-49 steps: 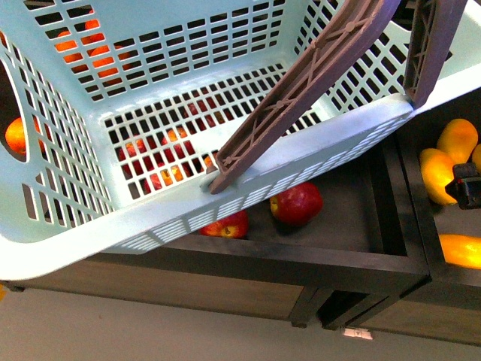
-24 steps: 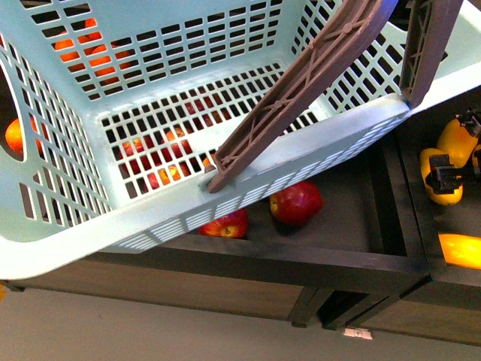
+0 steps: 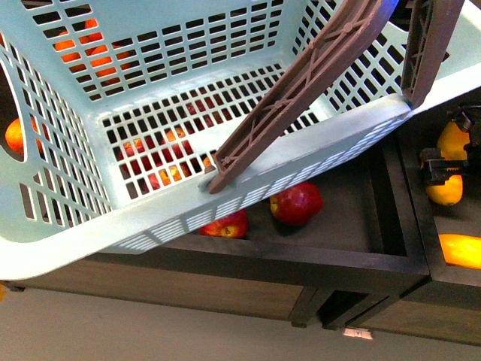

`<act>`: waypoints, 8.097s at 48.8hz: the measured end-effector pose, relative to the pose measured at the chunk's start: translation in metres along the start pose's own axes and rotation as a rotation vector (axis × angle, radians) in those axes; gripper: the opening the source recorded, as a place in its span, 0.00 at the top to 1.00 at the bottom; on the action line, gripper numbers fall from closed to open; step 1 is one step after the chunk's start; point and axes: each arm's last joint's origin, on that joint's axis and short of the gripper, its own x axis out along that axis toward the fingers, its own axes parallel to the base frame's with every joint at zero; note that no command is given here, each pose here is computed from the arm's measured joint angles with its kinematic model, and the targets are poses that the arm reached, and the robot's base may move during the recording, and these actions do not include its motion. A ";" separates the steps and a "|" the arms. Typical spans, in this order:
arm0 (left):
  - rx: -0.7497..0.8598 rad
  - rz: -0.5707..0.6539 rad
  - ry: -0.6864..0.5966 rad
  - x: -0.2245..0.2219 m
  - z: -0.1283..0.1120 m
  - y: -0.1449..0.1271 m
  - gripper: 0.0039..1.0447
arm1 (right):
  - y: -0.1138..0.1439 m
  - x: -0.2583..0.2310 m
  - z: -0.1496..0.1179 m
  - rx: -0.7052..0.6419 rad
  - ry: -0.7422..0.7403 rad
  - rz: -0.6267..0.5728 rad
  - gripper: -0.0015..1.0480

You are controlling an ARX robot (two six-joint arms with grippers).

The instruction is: Pick mango and avocado into basket

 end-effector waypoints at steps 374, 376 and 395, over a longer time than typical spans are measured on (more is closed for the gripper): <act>0.002 0.012 0.006 0.004 0.000 0.001 0.81 | 0.082 -0.346 -0.112 0.108 -0.952 0.016 0.08; 0.002 0.012 0.005 0.004 0.000 0.002 0.81 | 0.082 -0.346 -0.112 0.108 -0.952 0.016 0.08; 0.002 0.011 0.006 0.004 0.000 0.001 0.81 | 0.082 -0.346 -0.112 0.108 -0.953 0.016 0.08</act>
